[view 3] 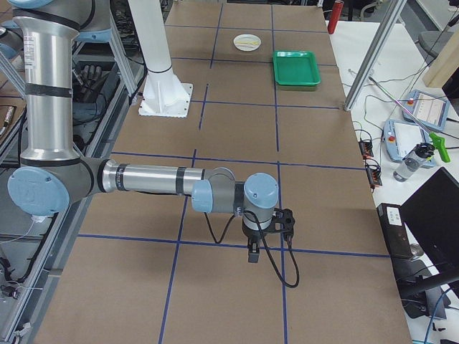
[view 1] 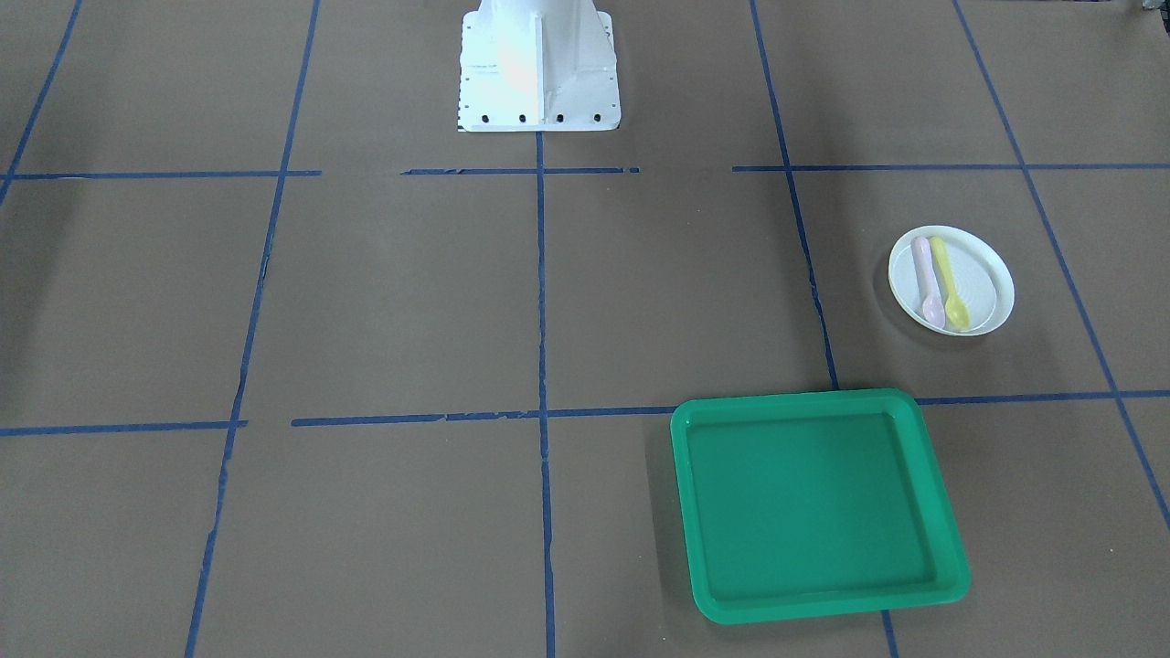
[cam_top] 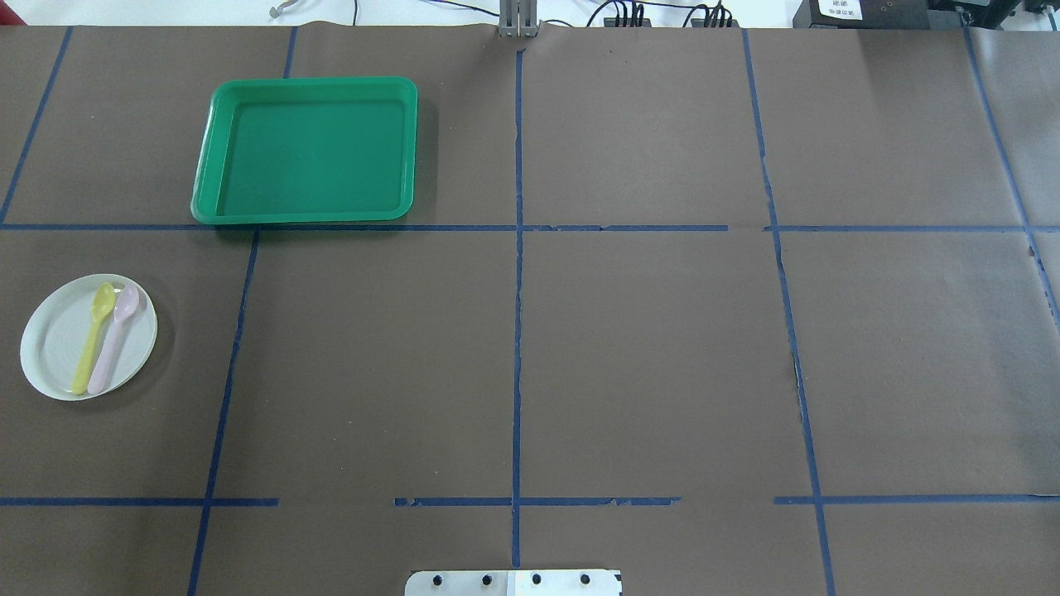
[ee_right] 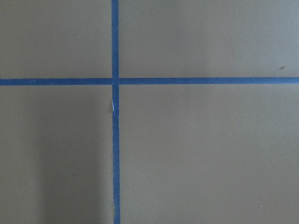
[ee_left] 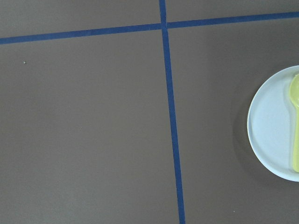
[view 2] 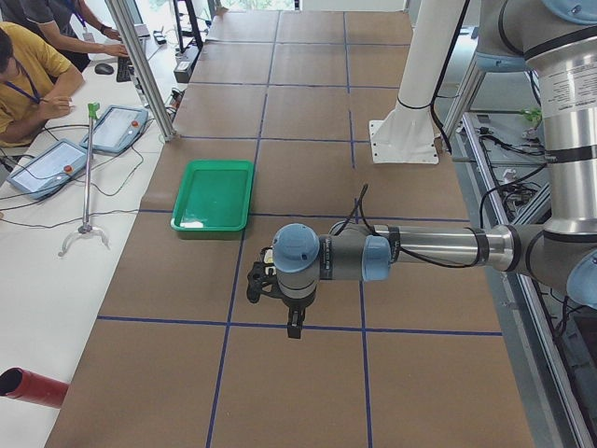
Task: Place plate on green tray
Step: 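Reach the left gripper down to the rim of the white plate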
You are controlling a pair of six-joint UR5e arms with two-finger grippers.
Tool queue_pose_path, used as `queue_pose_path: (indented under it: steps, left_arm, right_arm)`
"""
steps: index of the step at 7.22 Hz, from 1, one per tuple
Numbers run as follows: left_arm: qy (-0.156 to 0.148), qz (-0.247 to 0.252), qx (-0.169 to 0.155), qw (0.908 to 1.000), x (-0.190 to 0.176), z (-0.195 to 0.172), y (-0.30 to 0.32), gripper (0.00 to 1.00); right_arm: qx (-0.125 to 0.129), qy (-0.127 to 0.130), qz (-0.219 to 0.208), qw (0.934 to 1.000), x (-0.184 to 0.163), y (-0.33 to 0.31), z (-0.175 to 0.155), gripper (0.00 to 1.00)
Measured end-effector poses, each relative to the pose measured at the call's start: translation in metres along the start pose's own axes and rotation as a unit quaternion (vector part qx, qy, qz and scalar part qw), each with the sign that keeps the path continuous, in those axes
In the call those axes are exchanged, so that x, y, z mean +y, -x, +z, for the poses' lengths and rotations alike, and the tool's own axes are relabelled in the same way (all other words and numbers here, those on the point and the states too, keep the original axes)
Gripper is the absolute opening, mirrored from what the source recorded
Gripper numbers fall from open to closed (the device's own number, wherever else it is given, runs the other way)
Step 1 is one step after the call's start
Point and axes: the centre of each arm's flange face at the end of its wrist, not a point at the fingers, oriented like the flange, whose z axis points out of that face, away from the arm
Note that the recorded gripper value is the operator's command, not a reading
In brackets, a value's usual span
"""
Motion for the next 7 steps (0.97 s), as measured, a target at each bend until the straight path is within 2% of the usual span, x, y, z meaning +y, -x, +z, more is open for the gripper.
queue_pose_path:
  steps: [3,5,6,7]
  left_arm:
    - [-0.003,0.004,0.001,1.0,-0.005,-0.002,-0.002,1.0]
    - [-0.025,0.033,0.001,0.9991,-0.029,-0.01,-0.019,1.0]
    - [-0.031,0.04,0.003,0.9987,-0.042,0.006,-0.031,1.0]
    - [-0.037,0.037,0.01,0.9986,-0.051,0.039,-0.044,1.0]
  right_arm:
    - [0.0,0.0,0.0,1.0,0.0,0.0,0.0,1.0]
    - [0.0,0.0,0.0,1.0,0.0,0.0,0.0,1.0]
    - [0.0,0.0,0.0,1.0,0.0,0.0,0.0,1.0]
    - [0.0,0.0,0.0,1.0,0.0,0.0,0.0,1.0]
